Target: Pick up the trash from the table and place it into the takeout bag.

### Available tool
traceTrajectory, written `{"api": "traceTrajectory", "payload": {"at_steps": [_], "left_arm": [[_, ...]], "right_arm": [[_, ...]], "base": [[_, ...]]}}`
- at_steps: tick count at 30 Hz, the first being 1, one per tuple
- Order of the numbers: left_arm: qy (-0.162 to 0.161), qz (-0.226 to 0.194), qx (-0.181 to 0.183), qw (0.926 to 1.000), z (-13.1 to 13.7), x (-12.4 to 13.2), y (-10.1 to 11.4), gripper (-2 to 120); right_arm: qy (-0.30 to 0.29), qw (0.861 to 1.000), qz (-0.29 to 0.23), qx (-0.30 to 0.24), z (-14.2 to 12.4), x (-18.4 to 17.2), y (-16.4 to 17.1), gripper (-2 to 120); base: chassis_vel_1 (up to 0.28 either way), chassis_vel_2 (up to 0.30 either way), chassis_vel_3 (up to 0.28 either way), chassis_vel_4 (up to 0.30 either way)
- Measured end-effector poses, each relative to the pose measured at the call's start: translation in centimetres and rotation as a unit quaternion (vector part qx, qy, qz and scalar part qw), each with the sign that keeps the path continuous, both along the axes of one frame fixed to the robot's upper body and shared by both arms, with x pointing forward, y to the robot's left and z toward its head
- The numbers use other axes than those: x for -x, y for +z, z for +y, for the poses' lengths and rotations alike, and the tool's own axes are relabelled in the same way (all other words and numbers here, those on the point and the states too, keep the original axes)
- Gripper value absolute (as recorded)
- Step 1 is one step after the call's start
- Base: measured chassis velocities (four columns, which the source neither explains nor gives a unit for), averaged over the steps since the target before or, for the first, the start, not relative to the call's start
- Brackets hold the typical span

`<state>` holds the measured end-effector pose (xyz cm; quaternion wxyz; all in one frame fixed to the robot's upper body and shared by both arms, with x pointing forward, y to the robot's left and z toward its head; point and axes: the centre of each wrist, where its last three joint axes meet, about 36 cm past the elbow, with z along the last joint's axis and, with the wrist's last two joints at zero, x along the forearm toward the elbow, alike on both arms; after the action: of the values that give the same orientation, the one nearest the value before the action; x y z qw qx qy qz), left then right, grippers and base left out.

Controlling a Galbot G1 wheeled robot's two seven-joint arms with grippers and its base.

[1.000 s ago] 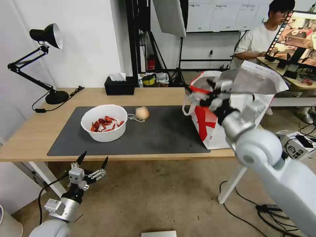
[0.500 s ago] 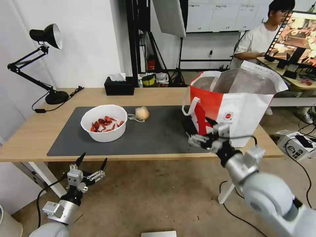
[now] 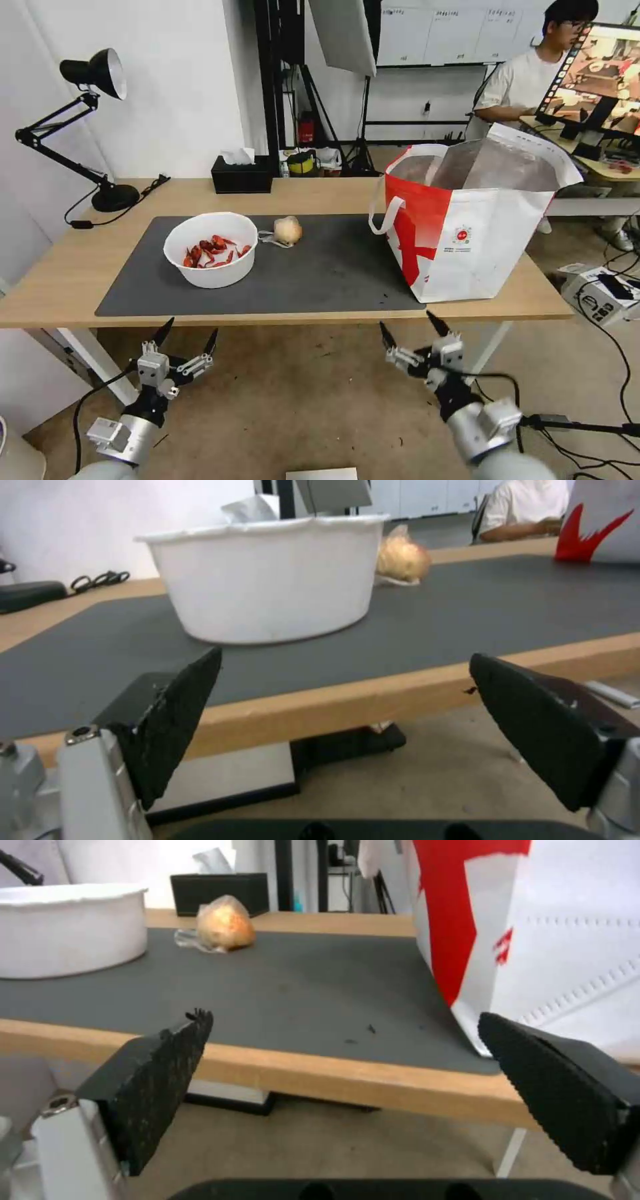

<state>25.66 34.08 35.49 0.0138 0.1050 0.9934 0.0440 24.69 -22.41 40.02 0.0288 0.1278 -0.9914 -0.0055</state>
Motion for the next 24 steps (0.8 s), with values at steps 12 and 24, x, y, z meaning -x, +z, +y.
{"api": "traceTrajectory", "payload": {"at_steps": [12, 24], "left_arm": [[0.004, 0.014, -0.009, 0.9999, 1.06, 0.9, -0.58, 100], [0.004, 0.012, -0.008, 0.9999, 1.19, 0.73, -0.5, 100]], "right_arm": [[-0.003, 1.0, 0.0, 0.0, 0.08, -0.22, -0.61, 100], [-0.004, 1.0, 0.003, 0.0, 0.05, -0.3, -0.57, 100]], "base": [[0.0, 0.0, 0.0, 0.0], [0.0, 0.0, 0.0, 0.0]]}}
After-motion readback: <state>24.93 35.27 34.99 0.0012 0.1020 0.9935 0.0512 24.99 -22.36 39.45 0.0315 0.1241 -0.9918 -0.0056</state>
